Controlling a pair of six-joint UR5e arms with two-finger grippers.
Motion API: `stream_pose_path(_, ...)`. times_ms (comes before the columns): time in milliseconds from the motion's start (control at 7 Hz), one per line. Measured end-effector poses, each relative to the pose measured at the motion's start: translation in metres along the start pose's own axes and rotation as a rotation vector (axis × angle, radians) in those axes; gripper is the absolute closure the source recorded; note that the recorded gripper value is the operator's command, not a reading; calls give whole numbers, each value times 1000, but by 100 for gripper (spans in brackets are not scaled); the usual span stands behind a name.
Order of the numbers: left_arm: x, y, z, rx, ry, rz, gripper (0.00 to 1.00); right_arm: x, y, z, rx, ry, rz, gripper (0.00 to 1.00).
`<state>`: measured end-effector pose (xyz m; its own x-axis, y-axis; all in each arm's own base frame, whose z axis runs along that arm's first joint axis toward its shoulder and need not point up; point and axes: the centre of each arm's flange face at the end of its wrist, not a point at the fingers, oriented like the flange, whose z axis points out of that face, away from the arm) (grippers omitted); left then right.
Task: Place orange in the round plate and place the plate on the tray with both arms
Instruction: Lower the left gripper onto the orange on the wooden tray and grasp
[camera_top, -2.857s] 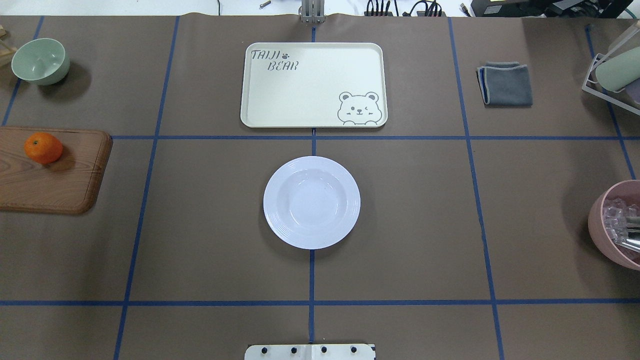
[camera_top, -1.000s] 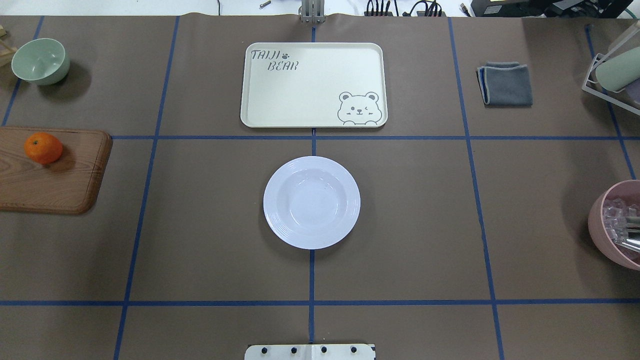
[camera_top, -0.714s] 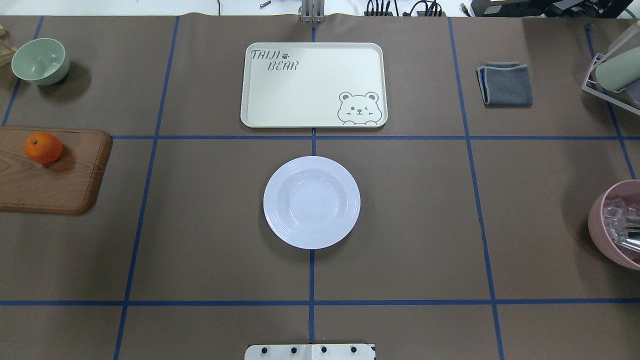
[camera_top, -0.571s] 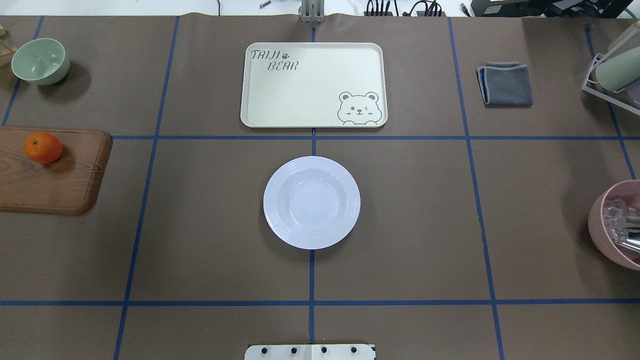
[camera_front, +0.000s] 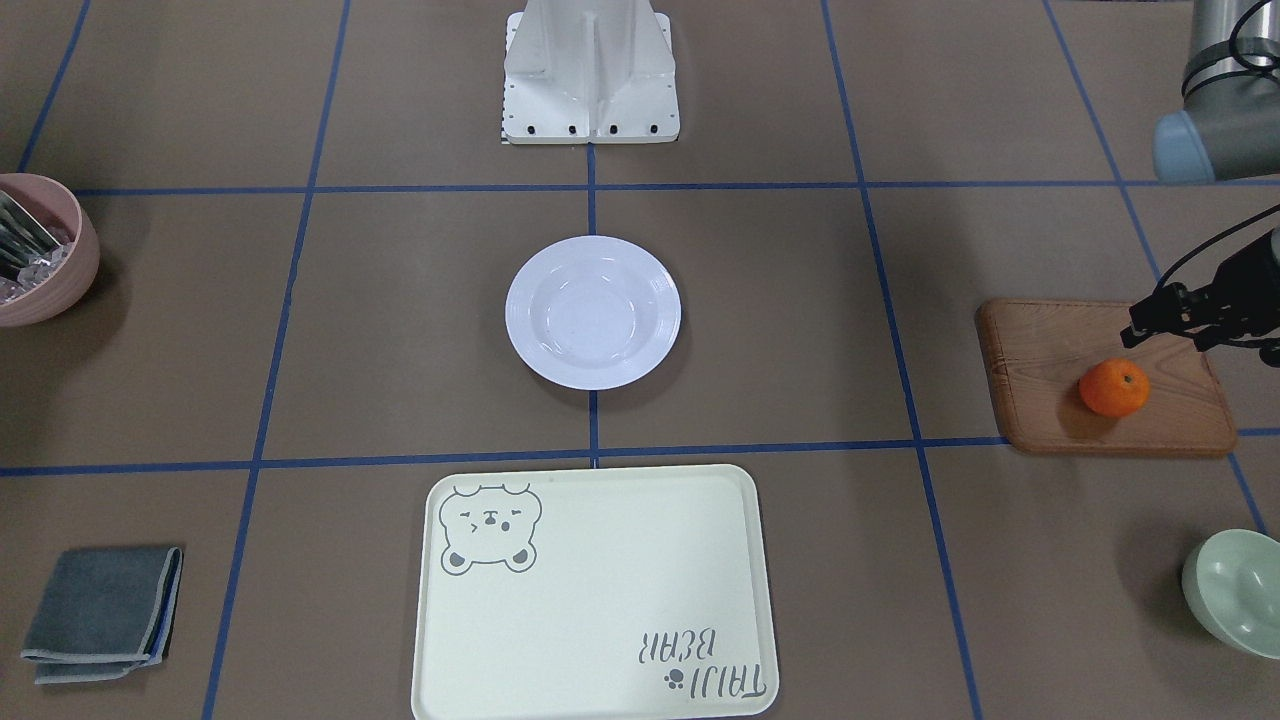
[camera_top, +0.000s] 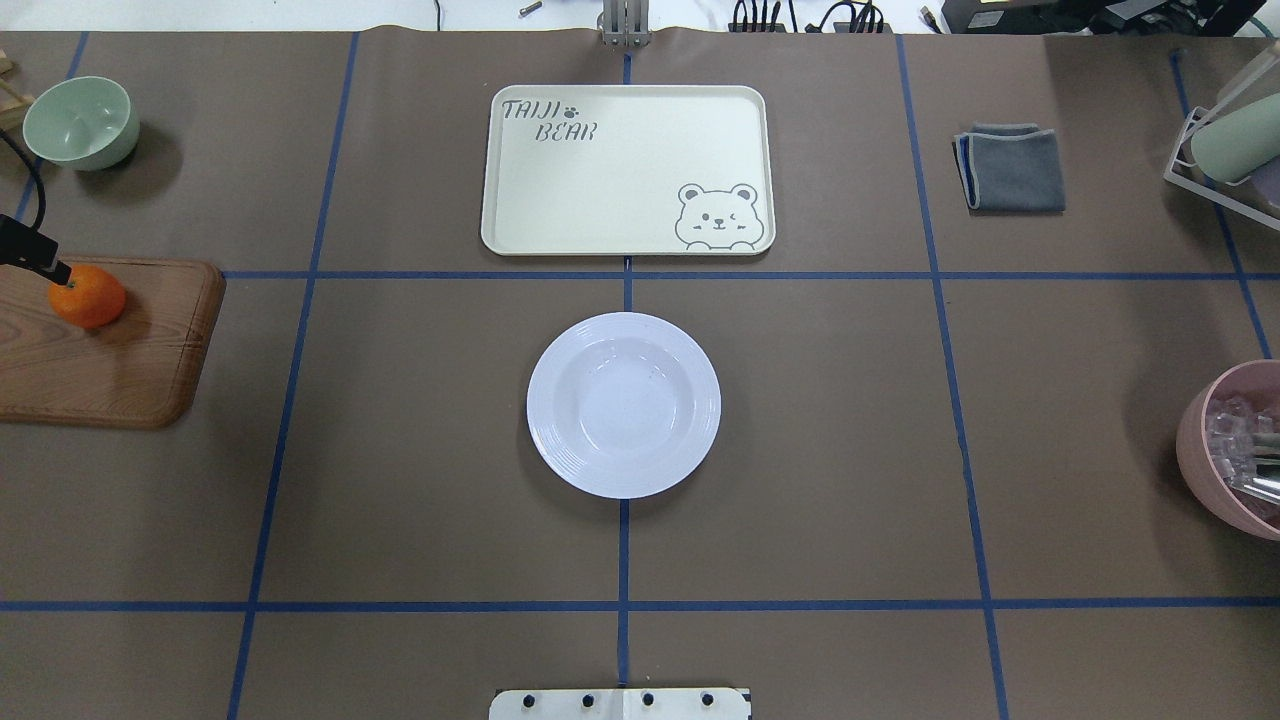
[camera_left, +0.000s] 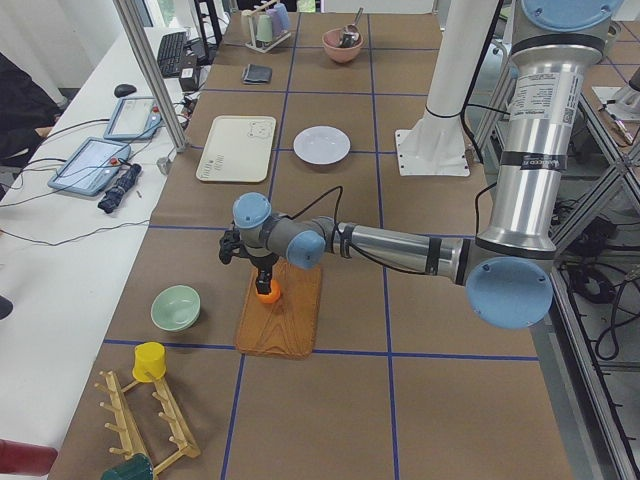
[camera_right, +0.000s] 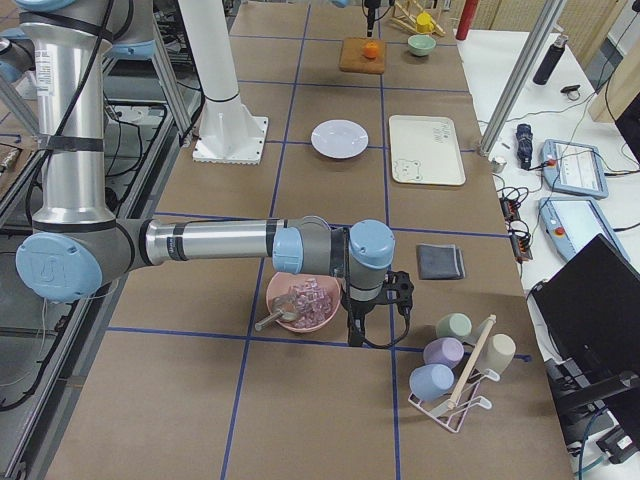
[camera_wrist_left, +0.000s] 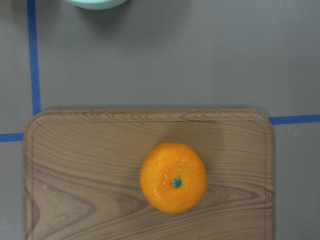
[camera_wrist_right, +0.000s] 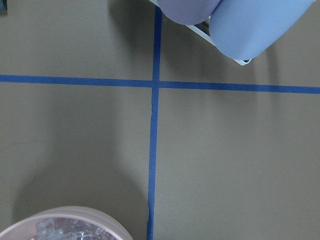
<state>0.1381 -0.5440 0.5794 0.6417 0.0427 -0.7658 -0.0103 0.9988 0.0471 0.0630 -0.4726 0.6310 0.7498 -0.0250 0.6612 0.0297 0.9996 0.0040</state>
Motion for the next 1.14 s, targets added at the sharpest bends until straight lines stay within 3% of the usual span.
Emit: stream_pose_path(1143, 10, -18, 60, -22, -81, 15, 2, 1, 0, 4, -8, -3, 5, 0)
